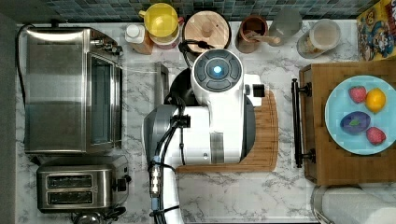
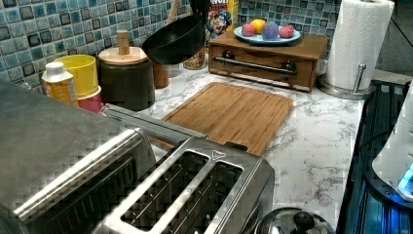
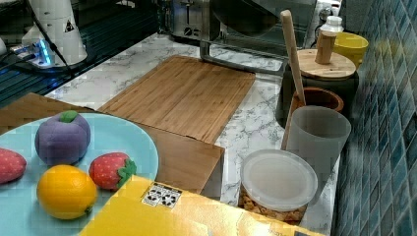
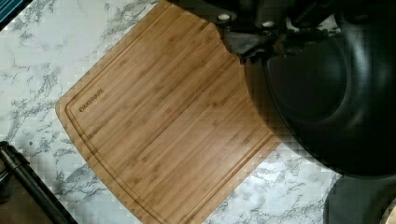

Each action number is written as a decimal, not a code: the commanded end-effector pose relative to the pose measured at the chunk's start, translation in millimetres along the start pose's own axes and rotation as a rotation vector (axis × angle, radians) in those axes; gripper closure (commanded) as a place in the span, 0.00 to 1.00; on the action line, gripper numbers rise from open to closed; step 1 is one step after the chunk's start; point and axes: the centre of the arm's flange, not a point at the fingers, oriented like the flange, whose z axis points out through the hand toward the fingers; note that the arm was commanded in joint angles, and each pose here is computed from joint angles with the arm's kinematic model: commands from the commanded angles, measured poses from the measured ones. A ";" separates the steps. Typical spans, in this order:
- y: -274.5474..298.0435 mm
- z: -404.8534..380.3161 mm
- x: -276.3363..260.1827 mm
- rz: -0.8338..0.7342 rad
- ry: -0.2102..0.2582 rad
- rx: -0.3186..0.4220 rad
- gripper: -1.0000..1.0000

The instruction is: Put the bowl on the board.

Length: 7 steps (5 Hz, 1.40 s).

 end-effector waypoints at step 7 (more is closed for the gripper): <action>172.9 96.7 15.5 0.465 -0.006 0.053 1.00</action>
